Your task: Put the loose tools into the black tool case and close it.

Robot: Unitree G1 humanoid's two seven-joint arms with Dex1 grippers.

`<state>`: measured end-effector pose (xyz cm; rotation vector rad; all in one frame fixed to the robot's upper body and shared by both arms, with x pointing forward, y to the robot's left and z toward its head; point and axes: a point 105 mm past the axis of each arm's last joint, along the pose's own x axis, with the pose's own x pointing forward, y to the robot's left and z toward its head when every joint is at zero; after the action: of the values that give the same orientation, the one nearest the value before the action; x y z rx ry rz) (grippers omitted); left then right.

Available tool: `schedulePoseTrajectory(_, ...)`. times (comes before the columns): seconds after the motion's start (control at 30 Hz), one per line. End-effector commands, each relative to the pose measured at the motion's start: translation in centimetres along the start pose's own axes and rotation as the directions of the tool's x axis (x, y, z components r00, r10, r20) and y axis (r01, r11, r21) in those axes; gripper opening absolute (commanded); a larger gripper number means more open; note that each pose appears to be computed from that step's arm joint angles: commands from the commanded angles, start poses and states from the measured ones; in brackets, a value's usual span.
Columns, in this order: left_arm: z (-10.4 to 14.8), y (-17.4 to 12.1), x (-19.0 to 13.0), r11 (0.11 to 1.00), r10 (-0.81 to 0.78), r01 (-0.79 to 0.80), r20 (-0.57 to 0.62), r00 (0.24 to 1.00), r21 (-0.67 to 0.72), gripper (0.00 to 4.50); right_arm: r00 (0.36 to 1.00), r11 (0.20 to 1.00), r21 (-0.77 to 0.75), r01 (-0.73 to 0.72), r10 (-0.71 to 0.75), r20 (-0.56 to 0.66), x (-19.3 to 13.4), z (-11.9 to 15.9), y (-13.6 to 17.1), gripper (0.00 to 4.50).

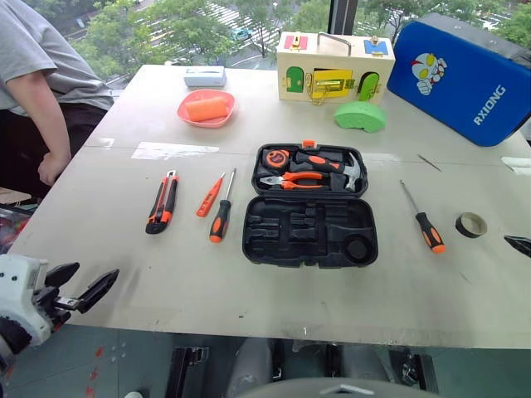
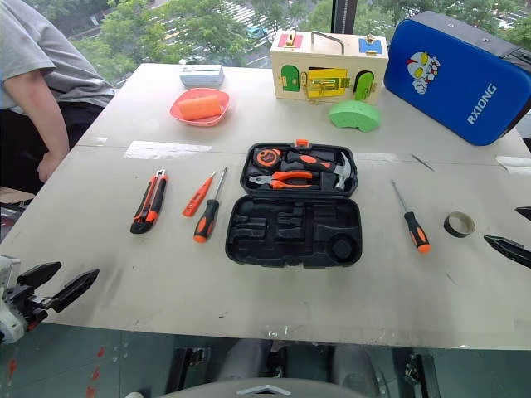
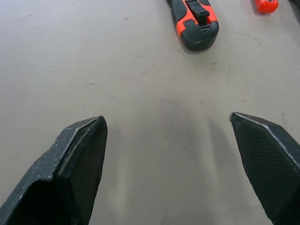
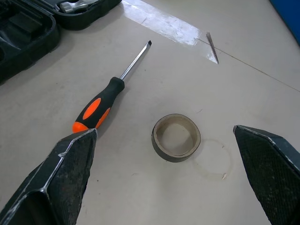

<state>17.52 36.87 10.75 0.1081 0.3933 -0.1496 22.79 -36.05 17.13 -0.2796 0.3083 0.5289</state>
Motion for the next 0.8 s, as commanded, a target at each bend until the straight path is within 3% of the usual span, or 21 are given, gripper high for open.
schedulePoseTrajectory(0.03,0.7,0.2,-0.1,1.0,-0.003,0.003,0.005,1.0,0.03,4.46,1.0,0.999,-0.03,0.023,-0.023,0.01,-0.5,0.7,-0.1,4.5)
schedulePoseTrajectory(0.33,0.1,0.3,0.4,1.0,0.008,-0.007,-0.025,1.0,0.012,4.46,0.999,0.997,-0.056,0.044,-0.043,0.018,-0.2,1.3,-0.6,4.5)
schedulePoseTrajectory(0.47,1.2,-0.1,1.2,1.0,-0.011,0.011,-0.004,1.0,0.01,4.46,0.998,0.997,-0.078,0.023,-0.018,0.063,0.8,2.5,0.0,4.5)
schedulePoseTrajectory(0.67,4.4,-2.4,2.1,0.995,-0.095,0.096,0.027,0.995,-0.02,4.46,0.977,0.982,-0.139,-0.127,0.148,0.154,3.1,7.0,3.8,4.5)
schedulePoseTrajectory(0.8,7.1,-6.4,3.1,0.973,-0.23,0.23,0.017,0.973,0.029,4.46,0.906,0.912,-0.227,-0.342,0.384,0.178,4.8,10.6,9.1,4.5)
